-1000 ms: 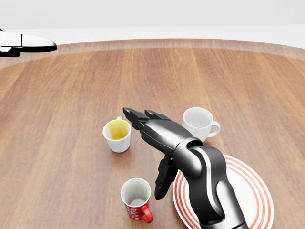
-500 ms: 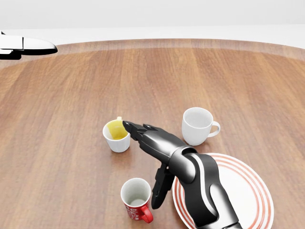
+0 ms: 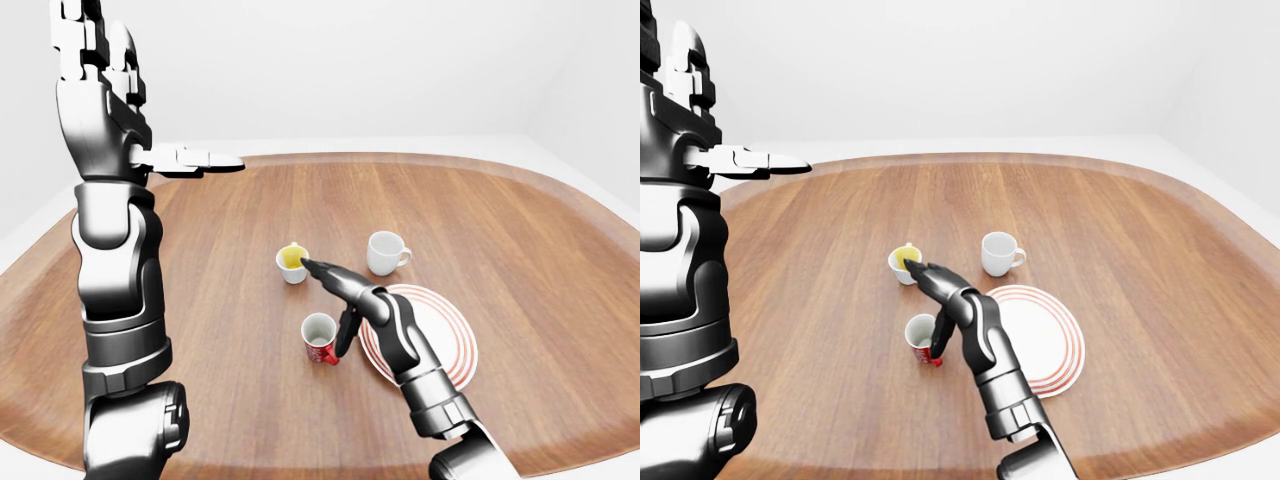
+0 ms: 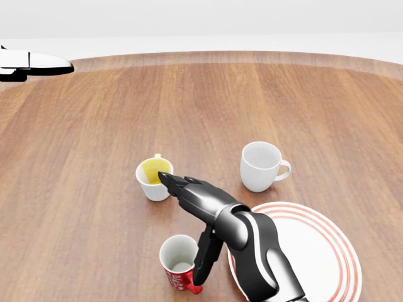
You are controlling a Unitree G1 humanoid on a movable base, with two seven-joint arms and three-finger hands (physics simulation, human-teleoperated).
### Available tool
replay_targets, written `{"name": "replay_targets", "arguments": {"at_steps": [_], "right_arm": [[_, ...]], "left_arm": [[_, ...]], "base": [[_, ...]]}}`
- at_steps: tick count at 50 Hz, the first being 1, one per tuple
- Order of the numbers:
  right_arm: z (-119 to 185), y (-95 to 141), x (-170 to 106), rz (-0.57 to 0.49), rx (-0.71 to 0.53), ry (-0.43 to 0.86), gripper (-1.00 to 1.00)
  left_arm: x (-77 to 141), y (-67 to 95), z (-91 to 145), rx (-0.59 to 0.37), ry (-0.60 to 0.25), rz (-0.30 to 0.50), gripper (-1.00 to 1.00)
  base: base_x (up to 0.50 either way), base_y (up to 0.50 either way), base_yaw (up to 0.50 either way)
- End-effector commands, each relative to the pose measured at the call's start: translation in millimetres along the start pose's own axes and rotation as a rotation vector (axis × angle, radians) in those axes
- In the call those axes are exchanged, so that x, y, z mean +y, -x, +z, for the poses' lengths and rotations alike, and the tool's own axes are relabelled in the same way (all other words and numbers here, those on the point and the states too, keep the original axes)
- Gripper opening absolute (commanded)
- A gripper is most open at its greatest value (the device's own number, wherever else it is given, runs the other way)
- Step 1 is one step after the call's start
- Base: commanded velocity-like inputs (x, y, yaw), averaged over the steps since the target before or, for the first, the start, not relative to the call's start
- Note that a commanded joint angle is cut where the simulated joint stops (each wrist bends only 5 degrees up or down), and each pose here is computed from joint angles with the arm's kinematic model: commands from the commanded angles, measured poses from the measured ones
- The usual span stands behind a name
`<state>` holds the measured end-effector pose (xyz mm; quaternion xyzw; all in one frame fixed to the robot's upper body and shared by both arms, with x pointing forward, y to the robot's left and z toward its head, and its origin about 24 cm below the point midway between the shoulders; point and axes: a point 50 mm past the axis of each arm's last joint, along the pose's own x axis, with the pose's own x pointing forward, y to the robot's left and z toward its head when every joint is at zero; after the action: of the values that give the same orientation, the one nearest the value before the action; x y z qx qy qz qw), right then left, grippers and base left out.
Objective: Pick up the red mug and put it on the plate
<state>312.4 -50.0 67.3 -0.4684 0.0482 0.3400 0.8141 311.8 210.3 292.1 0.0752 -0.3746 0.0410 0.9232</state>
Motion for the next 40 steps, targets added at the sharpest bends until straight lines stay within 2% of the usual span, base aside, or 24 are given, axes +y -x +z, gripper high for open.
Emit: {"name": "replay_targets", "arguments": {"at_steps": [1,40], "right_arm": [[-3.6,-4.9,12.3,0.022,0.014,-0.025,1.0],[-23.8,-21.5,59.5,0.107,0.106,-0.119,1.0]], "left_arm": [[1.6,0.6,-1.8,0.008,0.002,0.005,1.0],[2.7,4.9,-11.9,0.049,0.007,0.011,1.0]], "base": [[0.0,0.0,0.0],[0.0,0.0,0.0]]}}
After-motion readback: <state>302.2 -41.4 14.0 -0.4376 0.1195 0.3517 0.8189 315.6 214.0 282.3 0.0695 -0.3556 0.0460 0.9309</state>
